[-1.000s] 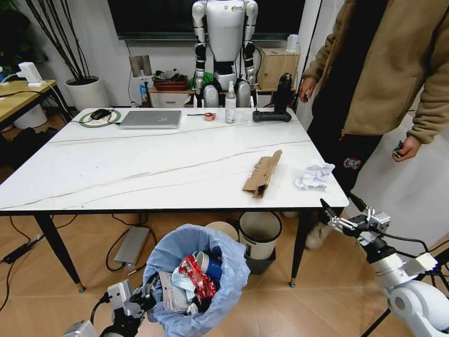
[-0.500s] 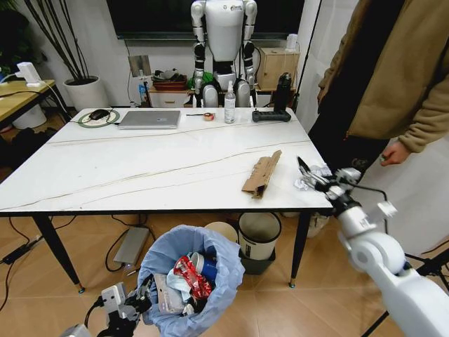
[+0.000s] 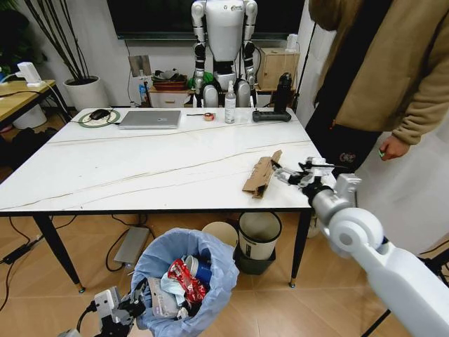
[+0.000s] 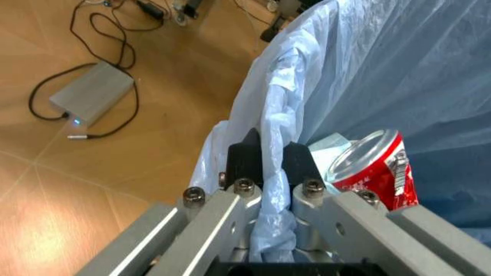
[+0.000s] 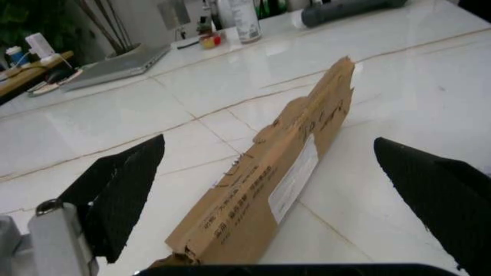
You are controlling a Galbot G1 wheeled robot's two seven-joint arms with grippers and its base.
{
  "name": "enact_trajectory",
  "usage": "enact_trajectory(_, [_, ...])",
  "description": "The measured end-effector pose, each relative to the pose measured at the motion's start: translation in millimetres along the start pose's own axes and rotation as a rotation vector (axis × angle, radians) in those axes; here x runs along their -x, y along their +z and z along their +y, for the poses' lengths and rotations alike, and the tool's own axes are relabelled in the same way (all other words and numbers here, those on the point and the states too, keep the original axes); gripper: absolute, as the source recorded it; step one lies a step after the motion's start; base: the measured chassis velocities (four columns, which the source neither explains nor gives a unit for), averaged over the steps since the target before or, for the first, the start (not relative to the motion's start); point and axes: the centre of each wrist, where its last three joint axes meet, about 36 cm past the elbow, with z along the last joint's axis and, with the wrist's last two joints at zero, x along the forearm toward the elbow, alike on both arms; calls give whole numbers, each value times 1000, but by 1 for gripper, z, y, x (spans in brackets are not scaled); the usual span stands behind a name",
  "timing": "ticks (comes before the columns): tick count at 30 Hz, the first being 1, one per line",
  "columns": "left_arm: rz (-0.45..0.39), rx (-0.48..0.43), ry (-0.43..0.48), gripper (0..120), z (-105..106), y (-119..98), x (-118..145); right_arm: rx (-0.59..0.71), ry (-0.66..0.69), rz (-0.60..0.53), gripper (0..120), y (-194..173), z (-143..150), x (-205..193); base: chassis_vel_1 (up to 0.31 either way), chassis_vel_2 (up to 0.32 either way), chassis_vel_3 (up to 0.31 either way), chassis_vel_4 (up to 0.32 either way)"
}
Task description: Pick up the trash bin and place the trash from the table into it.
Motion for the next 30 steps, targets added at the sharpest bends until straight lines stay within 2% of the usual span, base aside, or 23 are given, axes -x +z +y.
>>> enact_trajectory(8, [-11,-2,-9,0,0,-1,-1,10,-6,40,100,11,6,10,0,0,0,0])
enact_trajectory(18, [-15,0,-8,0,-1,-2,0,33,25,78,98,35,-1,19,0,0,0,0])
enact_trajectory(24, [-14,-1,-3,0,-1,-2,2,40,9,72,80,43,-3,15,0,0,0,0])
enact_trajectory(25, [-14,-1,-1,0,-1,-2,2,38,1,71,73,44,-3,12,0,0,0,0])
enact_trajectory(27, [-13,0,1,0,-1,-3,2,35,-5,70,70,44,-4,11,0,0,0,0])
enact_trajectory(30, [-13,3,6,0,-1,-4,3,31,-16,67,56,45,-3,8,0,0,0,0])
